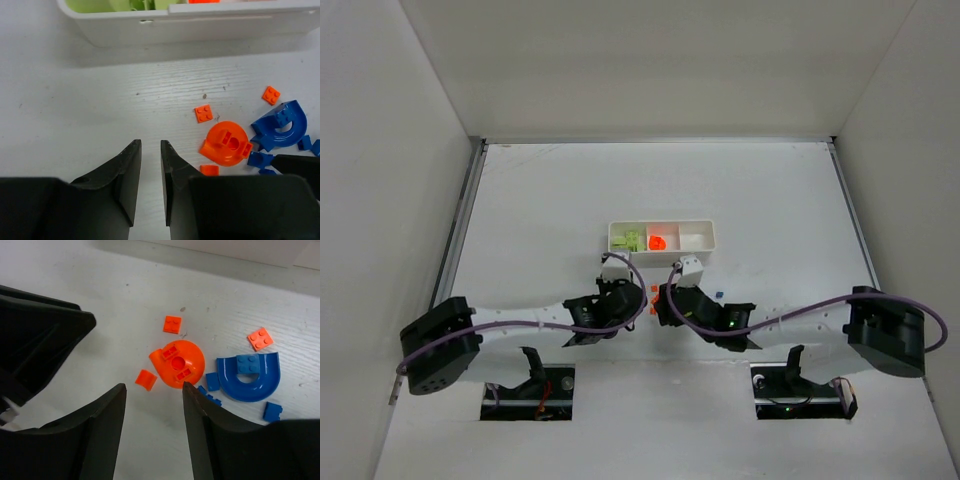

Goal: Sort the legos into containers by color

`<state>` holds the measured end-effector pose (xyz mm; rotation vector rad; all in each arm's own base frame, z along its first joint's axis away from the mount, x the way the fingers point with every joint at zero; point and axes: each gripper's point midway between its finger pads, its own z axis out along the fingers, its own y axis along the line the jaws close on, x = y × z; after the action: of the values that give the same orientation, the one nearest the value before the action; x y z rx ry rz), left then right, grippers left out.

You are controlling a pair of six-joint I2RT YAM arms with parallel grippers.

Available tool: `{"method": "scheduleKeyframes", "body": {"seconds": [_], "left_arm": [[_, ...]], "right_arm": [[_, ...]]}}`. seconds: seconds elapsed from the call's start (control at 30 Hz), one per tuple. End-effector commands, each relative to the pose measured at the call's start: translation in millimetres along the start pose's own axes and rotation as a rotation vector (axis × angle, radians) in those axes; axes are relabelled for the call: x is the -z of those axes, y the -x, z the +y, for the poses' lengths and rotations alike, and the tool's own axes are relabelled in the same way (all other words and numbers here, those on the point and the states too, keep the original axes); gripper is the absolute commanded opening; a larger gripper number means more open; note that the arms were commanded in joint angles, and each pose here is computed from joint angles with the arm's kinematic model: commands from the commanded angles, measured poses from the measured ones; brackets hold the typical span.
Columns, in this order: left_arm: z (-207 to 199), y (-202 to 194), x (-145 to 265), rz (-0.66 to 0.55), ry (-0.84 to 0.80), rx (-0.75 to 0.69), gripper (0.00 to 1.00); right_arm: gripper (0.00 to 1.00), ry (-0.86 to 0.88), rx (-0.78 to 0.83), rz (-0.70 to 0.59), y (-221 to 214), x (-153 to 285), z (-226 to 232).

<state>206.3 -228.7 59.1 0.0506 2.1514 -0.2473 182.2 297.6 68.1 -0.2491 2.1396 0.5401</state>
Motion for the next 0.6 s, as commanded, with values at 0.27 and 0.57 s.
{"method": "scheduleKeyframes", "body": {"seconds": [0.27,0.57], "left_arm": [[22.5,9.9,18.3,-0.086,-0.039,0.203,0.24],[24.8,-10.7,16.8,-0.059,-0.031,0.201,0.26]], "right_arm": [[0.45,-0.087,0.092,0.001,8.1,-33.9,8.5],[0.39,-0.198,0.128,-0.011,7.3,-47.1,-5.0]]}}
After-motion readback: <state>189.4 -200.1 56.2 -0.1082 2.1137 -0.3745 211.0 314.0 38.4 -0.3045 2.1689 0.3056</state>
